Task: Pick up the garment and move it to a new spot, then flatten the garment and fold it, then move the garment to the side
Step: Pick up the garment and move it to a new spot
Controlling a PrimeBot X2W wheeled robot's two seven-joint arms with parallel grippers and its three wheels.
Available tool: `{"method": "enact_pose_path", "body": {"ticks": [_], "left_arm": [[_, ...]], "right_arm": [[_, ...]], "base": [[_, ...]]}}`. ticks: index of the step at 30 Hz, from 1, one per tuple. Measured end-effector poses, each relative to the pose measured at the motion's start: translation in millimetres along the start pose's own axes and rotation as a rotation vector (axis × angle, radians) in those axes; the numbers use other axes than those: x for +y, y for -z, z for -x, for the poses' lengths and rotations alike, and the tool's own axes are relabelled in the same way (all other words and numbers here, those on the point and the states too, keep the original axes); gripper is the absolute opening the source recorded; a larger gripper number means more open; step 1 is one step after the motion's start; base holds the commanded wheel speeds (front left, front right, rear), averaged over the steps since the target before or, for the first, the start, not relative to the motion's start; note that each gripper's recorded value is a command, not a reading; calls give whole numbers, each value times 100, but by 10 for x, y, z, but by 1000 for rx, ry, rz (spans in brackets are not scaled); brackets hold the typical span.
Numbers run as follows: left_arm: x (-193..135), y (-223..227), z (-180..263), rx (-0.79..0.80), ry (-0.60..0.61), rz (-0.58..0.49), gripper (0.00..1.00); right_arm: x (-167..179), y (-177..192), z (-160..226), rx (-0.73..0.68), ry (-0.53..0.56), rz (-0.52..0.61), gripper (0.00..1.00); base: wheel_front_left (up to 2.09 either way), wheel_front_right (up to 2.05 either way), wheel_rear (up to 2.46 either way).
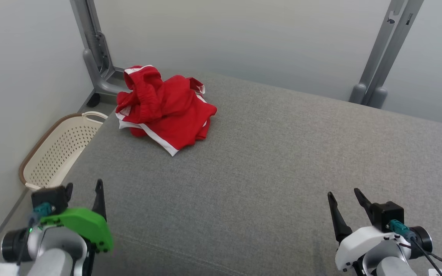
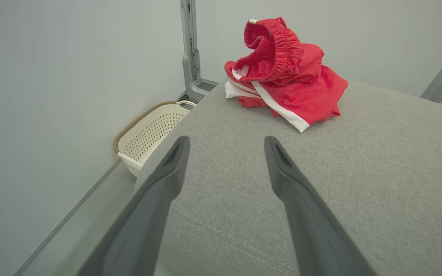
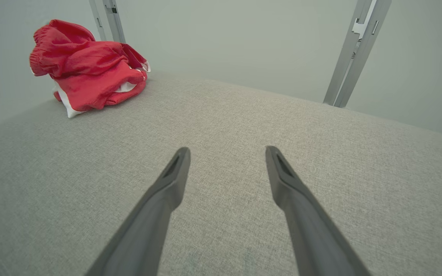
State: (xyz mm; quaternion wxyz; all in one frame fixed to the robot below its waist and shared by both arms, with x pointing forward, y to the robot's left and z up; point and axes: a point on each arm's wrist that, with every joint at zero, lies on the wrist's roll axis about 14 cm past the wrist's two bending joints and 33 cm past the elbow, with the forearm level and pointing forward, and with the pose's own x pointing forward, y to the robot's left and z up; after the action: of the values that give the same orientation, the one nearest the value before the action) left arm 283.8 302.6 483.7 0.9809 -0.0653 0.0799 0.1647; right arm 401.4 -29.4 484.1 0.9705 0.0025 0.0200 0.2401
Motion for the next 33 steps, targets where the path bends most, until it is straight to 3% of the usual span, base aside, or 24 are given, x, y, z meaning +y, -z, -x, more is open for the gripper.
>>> {"method": "enact_pose_path", "body": {"ticks": [8,11,18,24,30,33], "left_arm": [[-265,-431,-694,91,90,-24,100],[-372,-584,-959,135,131,-165,100],[-677,-807,-1566,221,178,-237,100],[-785,-678,-1995,347,172,-290,100],[-966,-567,-2366,394,185,-433,100],[-954,-256,-2460,489,168,-454,100]], "right_arm": [[-6,51,-100,20,-17,21,100],[0,7,-188,14,-32,45,100],[-137,22,-326,34,-18,86,100],[-368,219,-305,97,36,95,100],[-604,519,-190,184,100,71,100],[-656,629,-169,208,113,57,100]], "base": [[0,0,0],[0,0,0],[0,0,0],[0,0,0],[0,0,0],[0,0,0]]}}
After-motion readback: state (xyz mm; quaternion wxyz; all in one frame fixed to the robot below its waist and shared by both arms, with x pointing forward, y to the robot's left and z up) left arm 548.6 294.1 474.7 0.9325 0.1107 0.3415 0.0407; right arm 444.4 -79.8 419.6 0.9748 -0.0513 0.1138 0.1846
